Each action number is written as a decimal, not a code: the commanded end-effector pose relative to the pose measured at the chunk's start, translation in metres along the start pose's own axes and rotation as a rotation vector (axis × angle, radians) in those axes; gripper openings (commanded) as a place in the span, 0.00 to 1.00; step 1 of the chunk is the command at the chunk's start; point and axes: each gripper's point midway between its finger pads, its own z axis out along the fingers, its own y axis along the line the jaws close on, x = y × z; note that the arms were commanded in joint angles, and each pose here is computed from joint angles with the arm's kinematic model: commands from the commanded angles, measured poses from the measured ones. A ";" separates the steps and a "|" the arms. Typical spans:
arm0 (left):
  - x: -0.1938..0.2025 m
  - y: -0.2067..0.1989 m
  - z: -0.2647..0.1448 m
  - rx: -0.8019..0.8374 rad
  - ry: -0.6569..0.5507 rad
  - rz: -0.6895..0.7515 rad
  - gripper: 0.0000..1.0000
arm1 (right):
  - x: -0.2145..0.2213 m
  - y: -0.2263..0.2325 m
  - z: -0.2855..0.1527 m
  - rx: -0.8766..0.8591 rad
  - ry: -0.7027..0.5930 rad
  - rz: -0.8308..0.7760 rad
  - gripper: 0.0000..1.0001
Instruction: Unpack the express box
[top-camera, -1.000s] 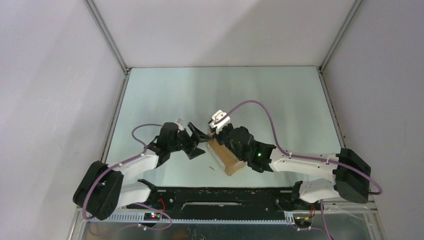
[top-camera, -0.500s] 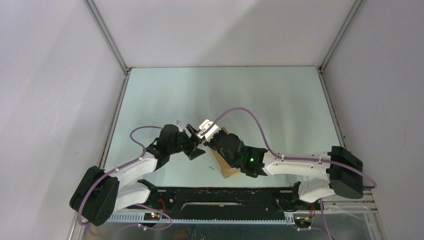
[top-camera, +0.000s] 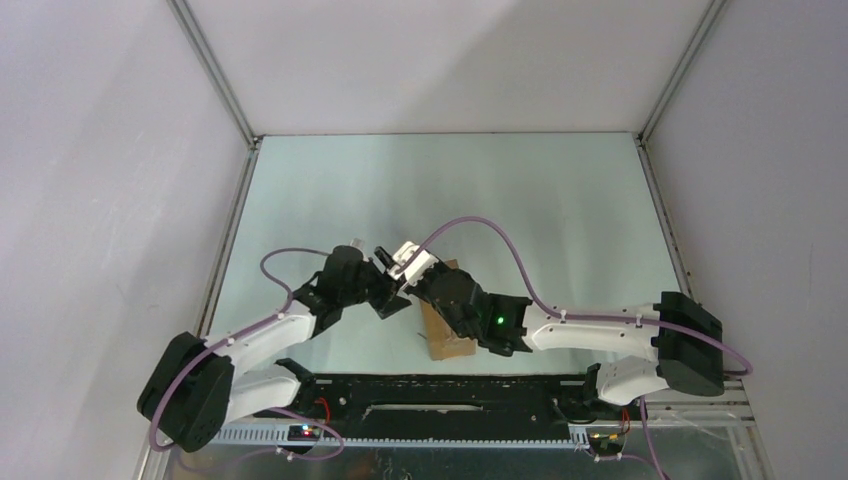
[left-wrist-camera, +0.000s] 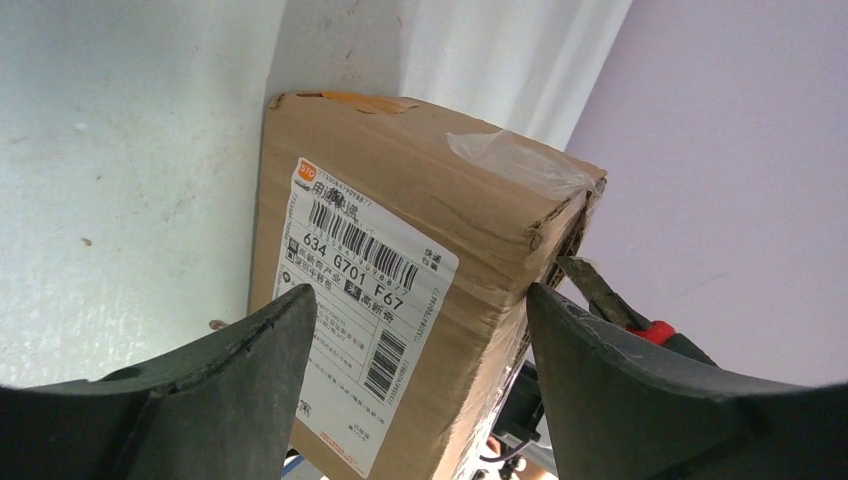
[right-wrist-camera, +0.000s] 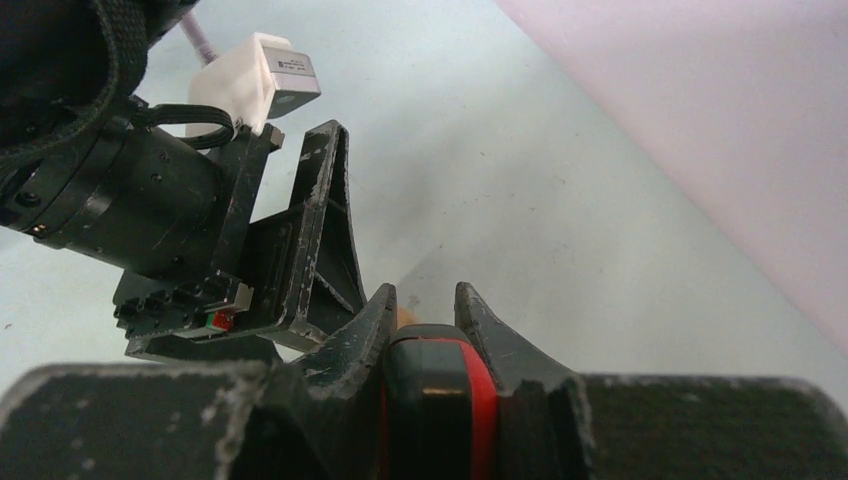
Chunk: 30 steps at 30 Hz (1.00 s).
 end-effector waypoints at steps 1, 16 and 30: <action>-0.001 0.005 -0.005 -0.107 -0.018 0.046 0.80 | -0.009 -0.014 0.004 0.063 0.026 0.080 0.00; 0.001 0.001 -0.005 -0.133 -0.019 0.063 0.75 | -0.036 -0.030 -0.006 0.185 0.043 0.208 0.00; 0.000 0.000 -0.004 -0.139 -0.023 0.058 0.74 | -0.031 -0.025 -0.019 0.226 0.067 0.272 0.00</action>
